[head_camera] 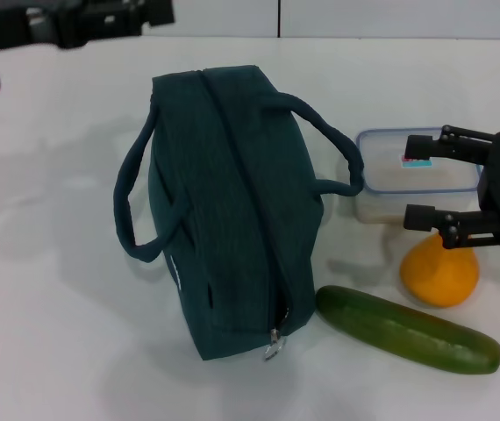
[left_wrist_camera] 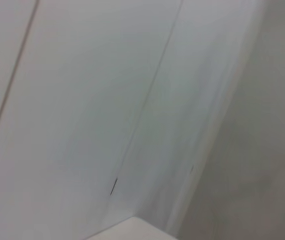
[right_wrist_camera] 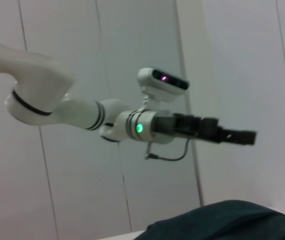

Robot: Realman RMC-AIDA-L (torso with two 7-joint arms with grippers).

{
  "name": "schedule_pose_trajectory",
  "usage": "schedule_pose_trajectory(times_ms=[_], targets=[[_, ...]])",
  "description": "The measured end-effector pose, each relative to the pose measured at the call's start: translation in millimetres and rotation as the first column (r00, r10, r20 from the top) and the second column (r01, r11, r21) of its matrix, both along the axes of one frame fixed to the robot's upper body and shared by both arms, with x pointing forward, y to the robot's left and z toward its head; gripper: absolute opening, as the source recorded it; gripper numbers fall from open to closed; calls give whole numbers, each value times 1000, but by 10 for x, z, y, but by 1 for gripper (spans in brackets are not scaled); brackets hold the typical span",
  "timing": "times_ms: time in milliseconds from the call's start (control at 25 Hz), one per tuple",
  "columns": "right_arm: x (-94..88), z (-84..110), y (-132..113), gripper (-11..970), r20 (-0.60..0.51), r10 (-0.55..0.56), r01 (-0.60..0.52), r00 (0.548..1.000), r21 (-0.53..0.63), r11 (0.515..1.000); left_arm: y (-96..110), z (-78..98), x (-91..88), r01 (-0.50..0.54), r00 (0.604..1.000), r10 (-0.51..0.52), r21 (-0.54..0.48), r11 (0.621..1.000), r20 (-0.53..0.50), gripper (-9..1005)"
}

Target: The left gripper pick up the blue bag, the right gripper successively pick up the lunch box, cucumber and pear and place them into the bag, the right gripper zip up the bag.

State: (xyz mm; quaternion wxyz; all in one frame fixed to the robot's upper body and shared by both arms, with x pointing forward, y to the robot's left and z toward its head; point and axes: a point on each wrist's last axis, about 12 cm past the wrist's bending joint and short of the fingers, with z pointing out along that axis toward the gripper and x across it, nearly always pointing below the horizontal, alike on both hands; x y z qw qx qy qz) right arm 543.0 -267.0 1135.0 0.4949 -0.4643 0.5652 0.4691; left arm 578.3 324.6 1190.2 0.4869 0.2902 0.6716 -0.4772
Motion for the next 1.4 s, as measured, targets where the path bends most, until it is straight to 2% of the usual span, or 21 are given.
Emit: schedule_pose_trajectory(times_ms=[320, 600, 960, 1160, 1400], targets=[[43, -13, 13, 856, -3, -28, 28, 1000, -12, 1000, 144, -259, -221, -36, 995, 39, 30, 999, -93, 890], [101, -18, 119, 855, -2, -43, 43, 999, -9, 999, 70, -433, -313, -21, 987, 29, 54, 998, -160, 886], [110, -16, 156, 853, 0, -42, 42, 999, -2, 999, 6, -448, -316, -44, 975, 66, 104, 994, -213, 884], [110, -20, 166, 852, 1, -49, 49, 999, 6, 999, -132, -461, -303, -11, 966, 47, 142, 990, -254, 883], [110, -23, 174, 851, 2, -49, 49, 999, 7, 999, -205, -422, -251, 19, 956, 21, 134, 991, -294, 882]])
